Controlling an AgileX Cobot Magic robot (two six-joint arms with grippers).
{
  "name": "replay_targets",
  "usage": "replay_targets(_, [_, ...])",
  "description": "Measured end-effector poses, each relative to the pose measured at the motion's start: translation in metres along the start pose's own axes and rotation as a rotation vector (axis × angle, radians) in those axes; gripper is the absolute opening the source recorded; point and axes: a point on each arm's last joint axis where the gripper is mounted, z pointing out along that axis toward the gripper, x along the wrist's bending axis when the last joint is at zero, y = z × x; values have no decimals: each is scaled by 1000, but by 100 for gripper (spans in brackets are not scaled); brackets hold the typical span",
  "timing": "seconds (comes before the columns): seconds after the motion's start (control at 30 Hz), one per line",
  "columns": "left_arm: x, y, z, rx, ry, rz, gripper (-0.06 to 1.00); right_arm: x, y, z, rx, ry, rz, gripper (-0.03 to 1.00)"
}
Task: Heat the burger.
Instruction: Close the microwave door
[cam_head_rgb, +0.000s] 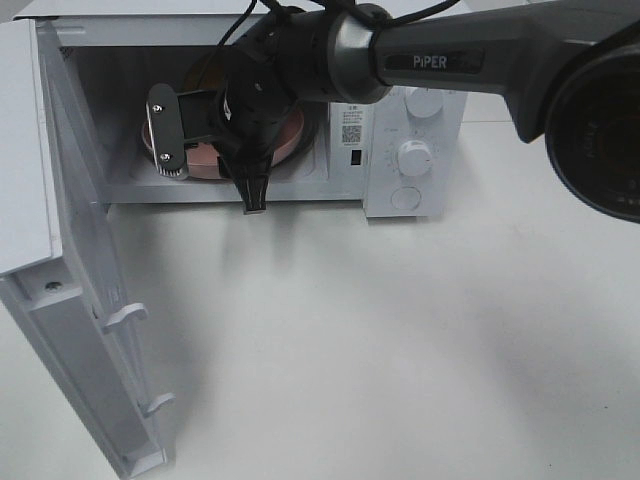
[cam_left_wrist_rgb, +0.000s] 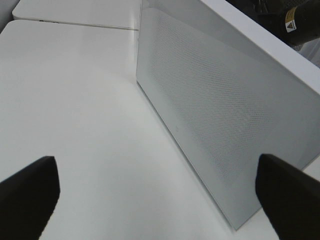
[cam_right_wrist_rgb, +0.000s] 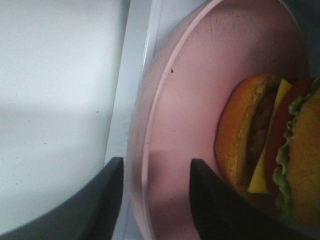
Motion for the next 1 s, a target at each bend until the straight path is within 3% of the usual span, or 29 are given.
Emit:
replay_targets(0.2, [0,0,0,0,0,0,99,1,-1,-2,2,2,14,50])
replay_targets(0.57, [0,0,0,0,0,0,99,0,-3,-18,-23,-21,44,54])
replay_targets(0.77, [0,0,0,0,0,0,99,13,-7,-20,-32,-3,41,57])
replay_targets(1.0, [0,0,0,0,0,0,99,22,-14,-51,-111,-60,39,62])
